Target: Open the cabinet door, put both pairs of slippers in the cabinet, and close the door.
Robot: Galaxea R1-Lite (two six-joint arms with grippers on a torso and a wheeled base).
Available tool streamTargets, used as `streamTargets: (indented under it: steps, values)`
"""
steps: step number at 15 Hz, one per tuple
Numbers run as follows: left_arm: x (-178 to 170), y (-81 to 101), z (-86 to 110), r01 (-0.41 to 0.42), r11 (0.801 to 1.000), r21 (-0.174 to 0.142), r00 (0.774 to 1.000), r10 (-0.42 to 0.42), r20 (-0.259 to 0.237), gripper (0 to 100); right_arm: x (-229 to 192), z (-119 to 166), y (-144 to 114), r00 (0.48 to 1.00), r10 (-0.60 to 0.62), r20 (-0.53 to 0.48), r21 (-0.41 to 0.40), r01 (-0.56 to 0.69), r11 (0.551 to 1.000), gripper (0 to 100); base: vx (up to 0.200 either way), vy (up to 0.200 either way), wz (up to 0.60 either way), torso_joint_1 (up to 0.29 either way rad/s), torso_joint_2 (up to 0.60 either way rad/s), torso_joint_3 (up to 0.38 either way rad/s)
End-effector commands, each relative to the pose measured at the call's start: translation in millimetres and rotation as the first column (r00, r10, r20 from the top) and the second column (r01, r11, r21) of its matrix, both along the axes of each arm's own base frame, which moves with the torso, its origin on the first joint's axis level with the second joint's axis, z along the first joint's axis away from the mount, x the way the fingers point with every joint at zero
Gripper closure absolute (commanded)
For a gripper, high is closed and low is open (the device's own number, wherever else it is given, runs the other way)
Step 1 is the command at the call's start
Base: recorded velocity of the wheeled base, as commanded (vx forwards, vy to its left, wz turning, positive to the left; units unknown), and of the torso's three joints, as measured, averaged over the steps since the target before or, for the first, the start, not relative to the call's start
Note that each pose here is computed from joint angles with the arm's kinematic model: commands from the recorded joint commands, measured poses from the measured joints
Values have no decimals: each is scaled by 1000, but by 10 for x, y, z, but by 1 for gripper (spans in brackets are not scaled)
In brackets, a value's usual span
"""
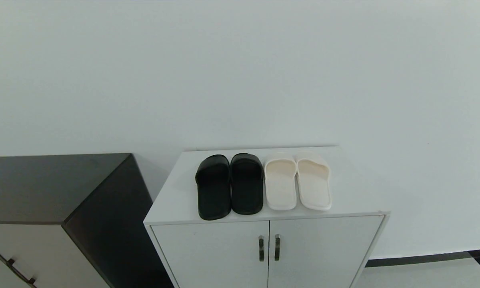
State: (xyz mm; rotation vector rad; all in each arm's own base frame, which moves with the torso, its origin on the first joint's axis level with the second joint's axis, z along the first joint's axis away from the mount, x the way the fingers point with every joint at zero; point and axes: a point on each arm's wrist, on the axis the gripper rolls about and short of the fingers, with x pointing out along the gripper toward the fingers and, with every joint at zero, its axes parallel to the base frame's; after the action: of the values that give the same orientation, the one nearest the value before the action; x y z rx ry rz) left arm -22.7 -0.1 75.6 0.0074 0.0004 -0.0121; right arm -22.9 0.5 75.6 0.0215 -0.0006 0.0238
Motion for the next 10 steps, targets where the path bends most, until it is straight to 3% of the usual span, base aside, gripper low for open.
streamTargets:
  steps: [1,9,10]
  values:
    - [0,0,0,0,1000,0,1000,0,0,100,0,3,0,1000,-1,1,-2,1,1000,100,0,0,0,0,0,0]
    - [0,0,0,2,1000,-1,1000,-2,0,100,-1,20,2,1000,7,15,-19,-7,1000,100,0,0,0,0,0,0]
    - [0,0,0,2,1000,0,1000,-2,0,100,-78,307,3,991,16,136,33,-21,999,100,0,0,0,0,0,0]
